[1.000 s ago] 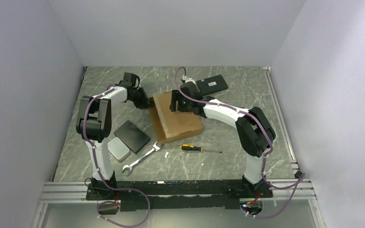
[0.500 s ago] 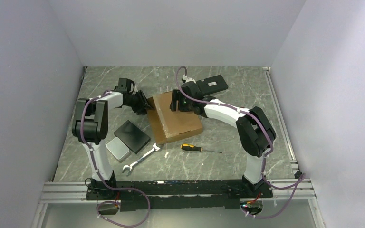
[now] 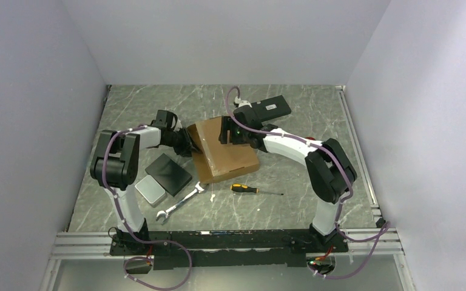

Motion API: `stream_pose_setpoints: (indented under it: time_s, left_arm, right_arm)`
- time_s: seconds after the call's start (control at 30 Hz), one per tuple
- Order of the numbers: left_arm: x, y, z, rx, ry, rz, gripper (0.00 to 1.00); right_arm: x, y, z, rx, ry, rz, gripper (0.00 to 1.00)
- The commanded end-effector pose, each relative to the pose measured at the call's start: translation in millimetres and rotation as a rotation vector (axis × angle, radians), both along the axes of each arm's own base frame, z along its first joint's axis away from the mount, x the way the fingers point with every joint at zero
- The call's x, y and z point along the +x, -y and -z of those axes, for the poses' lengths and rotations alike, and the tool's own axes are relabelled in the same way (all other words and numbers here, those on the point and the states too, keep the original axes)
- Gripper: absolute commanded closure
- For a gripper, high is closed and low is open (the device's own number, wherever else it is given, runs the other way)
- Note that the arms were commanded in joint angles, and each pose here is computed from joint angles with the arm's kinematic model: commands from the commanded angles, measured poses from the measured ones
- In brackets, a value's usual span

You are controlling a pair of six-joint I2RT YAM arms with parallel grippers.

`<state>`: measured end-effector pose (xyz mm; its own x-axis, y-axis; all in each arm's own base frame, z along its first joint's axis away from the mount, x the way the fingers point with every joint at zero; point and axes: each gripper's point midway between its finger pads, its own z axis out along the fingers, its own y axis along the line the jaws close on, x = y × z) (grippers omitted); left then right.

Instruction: Unpack the express box

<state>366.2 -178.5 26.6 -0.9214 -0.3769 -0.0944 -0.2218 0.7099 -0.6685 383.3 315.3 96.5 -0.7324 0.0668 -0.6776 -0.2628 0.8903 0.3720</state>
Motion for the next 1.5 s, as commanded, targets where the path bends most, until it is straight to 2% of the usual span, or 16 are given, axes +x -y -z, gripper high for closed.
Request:
stream_pose_setpoints:
  time_s: [0.0,0.17,0.23,0.43,0.67,0.87,1.03,1.2,1.3,1.47]
  left_arm:
    - [-2.8,4.7,-8.1,-0.008,0.036,0.016,0.76]
    - [-7.4,0.2,-30.7,0.016,0.079,0.029,0.96]
    - [-8.0,-2.3,-46.2,0.031,0.109,0.038,1.00]
    - [-8.0,-6.0,-101.5,0.059,0.204,0.083,1.00]
    - [-15.4,-25.9,-148.6,0.197,0.250,0.147,1.00]
    - [-18.5,-43.4,-181.3,0.310,0.281,0.183,1.00]
    - [-19.5,-53.0,-198.1,0.370,0.299,0.202,1.00]
    - [-17.5,-50.9,-214.1,0.370,0.322,0.217,1.00]
    - [-16.0,-47.2,-223.5,0.363,0.335,0.217,1.00]
    - [-12.5,-39.6,-231.3,0.363,0.349,0.226,1.00]
  right_arm:
    - [-5.0,10.5,-16.8,-0.044,0.043,0.009,0.24]
    - [-12.2,14.7,-34.2,-0.126,0.102,0.010,0.15]
    - [-17.7,14.8,-39.0,-0.168,0.125,0.005,0.11]
    - [-33.3,9.7,-54.1,-0.216,0.141,-0.027,0.07]
    - [-42.0,2.2,-86.9,-0.004,0.116,-0.057,0.05]
    - [-41.9,4.2,-94.7,0.142,0.063,-0.059,0.05]
    - [-46.4,3.3,-116.1,0.395,0.037,-0.076,0.04]
    - [-57.6,-11.7,-151.4,0.549,0.085,-0.169,0.04]
    - [-62.0,-22.6,-162.3,0.563,0.097,-0.203,0.00]
    - [-65.7,-41.4,-174.3,0.468,0.159,-0.200,0.00]
